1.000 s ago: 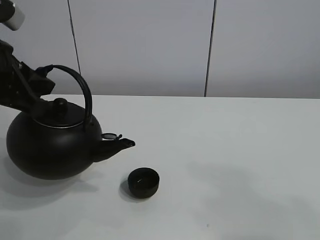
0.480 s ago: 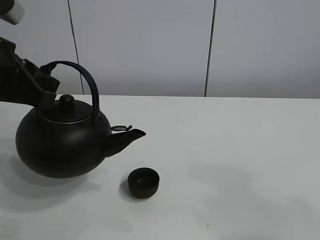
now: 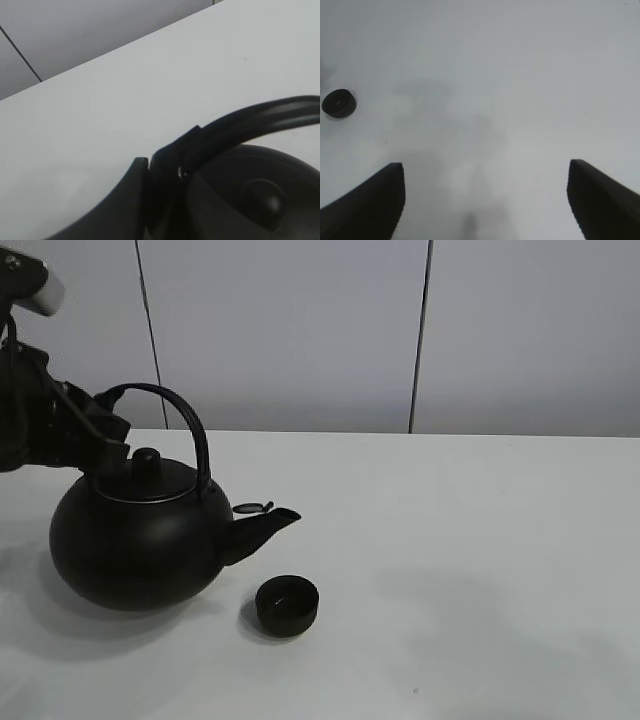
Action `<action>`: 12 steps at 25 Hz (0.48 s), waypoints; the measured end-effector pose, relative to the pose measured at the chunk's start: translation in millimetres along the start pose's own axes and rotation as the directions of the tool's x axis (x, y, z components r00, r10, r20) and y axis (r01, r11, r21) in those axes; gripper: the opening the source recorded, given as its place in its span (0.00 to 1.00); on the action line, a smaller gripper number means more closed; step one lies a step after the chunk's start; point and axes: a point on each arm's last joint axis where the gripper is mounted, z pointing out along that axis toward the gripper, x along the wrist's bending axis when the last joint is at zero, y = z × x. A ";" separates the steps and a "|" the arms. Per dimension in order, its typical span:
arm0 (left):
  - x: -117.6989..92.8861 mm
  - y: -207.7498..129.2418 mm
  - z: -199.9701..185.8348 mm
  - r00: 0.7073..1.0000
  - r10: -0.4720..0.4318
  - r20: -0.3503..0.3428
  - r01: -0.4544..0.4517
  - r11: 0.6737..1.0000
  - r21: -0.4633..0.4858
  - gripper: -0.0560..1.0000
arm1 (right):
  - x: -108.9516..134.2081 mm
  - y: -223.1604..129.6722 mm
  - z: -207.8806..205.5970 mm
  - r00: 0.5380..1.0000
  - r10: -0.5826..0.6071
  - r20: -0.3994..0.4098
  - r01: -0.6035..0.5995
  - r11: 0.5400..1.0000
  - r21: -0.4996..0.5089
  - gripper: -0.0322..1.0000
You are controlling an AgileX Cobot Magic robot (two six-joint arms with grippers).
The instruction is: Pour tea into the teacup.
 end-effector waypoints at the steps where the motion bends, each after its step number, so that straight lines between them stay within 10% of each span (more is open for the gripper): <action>1: -0.7 -1.9 2.8 1.000 0.011 0.004 -0.011 1.000 0.000 0.16 | 0.0 0.0 0.0 1.000 0.000 0.000 0.000 1.000 0.000 0.62; 12: -0.9 2.5 6.1 0.999 0.048 -0.002 -0.048 0.996 -0.075 0.16 | 0.0 0.0 0.0 1.000 0.000 0.000 0.000 1.000 0.000 0.62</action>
